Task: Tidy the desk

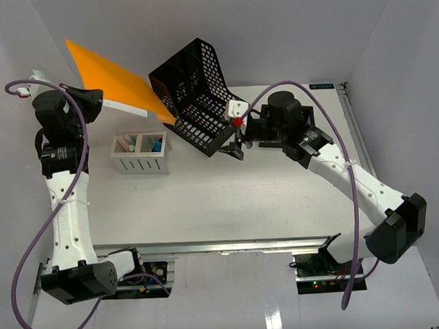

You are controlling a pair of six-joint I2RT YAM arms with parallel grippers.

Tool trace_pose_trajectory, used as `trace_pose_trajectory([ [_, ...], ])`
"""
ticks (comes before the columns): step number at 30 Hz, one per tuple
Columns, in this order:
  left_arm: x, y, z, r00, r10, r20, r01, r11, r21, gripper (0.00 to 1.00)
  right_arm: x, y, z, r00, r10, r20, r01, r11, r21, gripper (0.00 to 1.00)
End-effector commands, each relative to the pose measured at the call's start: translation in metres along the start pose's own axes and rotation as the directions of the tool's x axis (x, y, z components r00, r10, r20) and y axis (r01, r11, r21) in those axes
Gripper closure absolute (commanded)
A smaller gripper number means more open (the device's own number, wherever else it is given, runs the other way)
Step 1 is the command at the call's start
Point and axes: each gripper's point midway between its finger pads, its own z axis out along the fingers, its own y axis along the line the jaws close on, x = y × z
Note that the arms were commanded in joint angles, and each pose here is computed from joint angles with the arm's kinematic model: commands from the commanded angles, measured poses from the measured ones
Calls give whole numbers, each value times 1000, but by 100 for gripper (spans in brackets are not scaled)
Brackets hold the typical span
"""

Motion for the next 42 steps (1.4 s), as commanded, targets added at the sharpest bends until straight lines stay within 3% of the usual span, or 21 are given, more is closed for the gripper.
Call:
trace_pose_trajectory([
  [1,4,-26,-24,999,-47,-21,49,992,115,100,-47,-18,37,994,-88,63,81,991,106,10],
  [8,25,-28,-42,992,-94,-87,106,985,134,100,-82,-7,99,977,-214,18,201,939,279,10],
  [14,39,-33,-55,984,-119,-136,139,978,156,100,-105,-2,127,974,-220,50,181,895,407,10],
  [21,52,-39,-70,974,-140,-179,171,970,175,100,-101,-21,146,969,-245,32,185,804,564,9],
  [25,57,-41,-76,969,-146,-198,183,965,186,100,-92,-22,153,967,-255,16,200,794,574,4],
  [27,58,-41,-78,968,-147,-202,186,964,189,100,-86,-20,156,967,-253,8,204,797,569,6],
  [36,64,-44,-81,963,-142,-227,190,960,204,100,-72,4,168,977,-213,-8,195,877,439,57],
  [39,67,-43,-81,963,-136,-234,186,961,205,100,-70,12,168,980,-197,-11,185,899,397,86],
  [40,68,-43,-80,962,-136,-238,186,961,203,100,-69,14,167,981,-193,-12,183,905,385,91],
  [42,70,-43,-80,960,-135,-246,188,960,206,100,-65,19,166,983,-184,-20,178,915,362,92],
])
